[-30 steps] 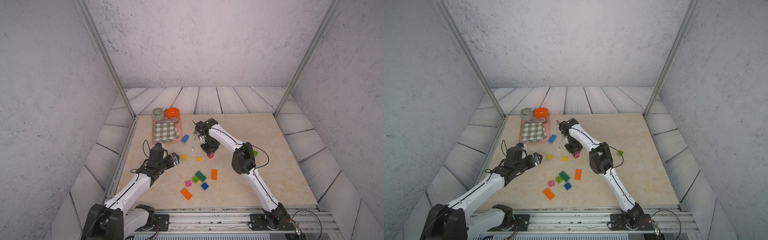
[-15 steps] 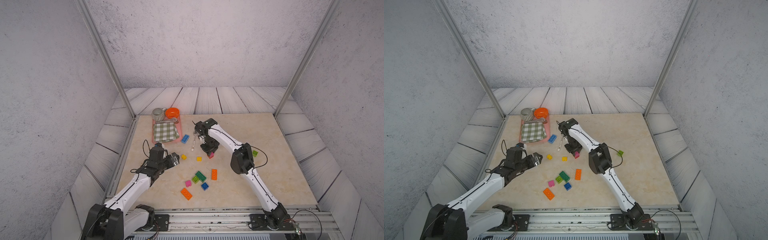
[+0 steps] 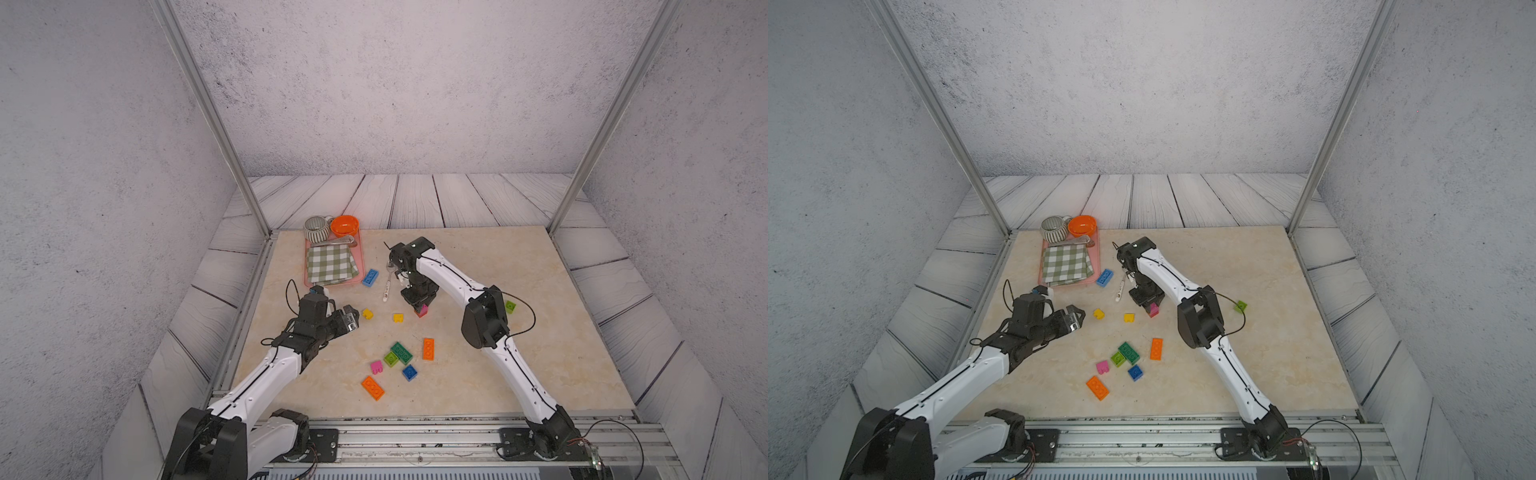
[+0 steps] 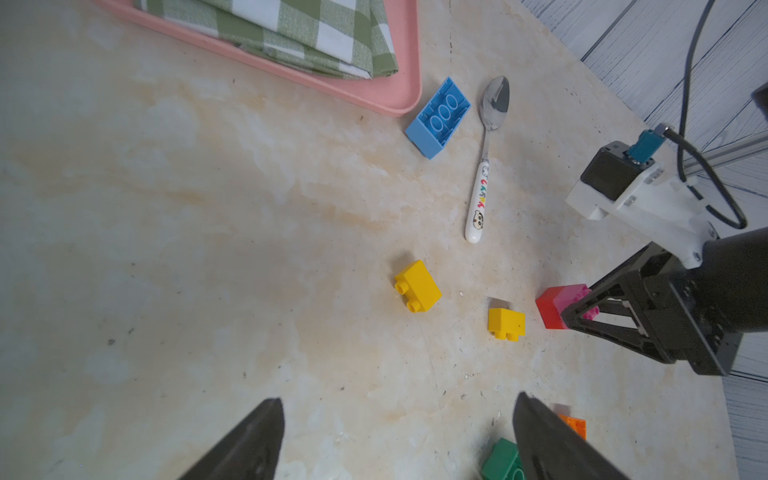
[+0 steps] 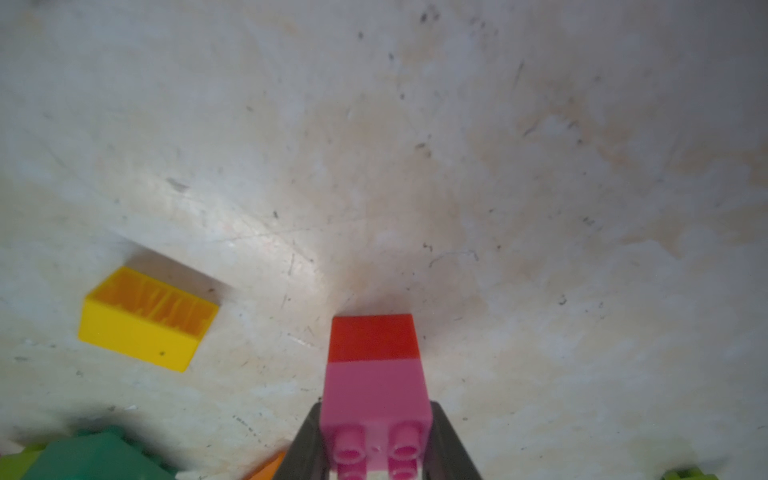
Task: Assemble the letter p with lego
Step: Assemble the lego brick with the lego brick.
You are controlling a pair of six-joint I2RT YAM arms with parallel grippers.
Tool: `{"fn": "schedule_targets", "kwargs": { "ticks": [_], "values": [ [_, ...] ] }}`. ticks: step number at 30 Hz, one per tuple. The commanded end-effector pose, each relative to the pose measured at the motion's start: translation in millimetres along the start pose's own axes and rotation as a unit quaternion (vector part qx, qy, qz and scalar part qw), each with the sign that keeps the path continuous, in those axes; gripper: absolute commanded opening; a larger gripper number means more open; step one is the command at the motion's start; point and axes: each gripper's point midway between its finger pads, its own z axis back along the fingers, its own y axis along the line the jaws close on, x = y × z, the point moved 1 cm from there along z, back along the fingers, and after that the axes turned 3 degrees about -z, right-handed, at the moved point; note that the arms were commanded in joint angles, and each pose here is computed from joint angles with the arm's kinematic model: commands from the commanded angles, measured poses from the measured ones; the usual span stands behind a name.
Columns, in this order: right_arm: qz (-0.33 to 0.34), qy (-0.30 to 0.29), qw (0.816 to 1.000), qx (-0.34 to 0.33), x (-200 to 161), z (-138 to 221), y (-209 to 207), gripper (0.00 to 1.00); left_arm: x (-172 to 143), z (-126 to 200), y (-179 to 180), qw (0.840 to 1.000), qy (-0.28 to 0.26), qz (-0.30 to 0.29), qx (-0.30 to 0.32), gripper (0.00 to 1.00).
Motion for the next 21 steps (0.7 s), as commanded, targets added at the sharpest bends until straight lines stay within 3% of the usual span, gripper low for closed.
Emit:
{"fn": "schedule_targets", "kwargs": {
  "ticks": [1,13,17,21],
  "values": [
    [0.039,0.049,0.998,0.007,-7,-51,9,0.27,9,2,-6,1.0,-0.009,-0.007,-0.008,0.9],
    [0.141,0.08,0.987,0.004,-52,-26,44,0.29,10,4,-8,1.0,-0.011,-0.011,-0.012,0.91],
    [0.156,0.08,0.984,0.0,-54,-28,52,0.38,11,6,-10,1.0,-0.013,-0.012,-0.015,0.9],
    [0.147,0.043,0.988,-0.017,-45,-14,49,0.54,11,7,-12,1.0,-0.014,-0.015,-0.016,0.91]
  ]
}}
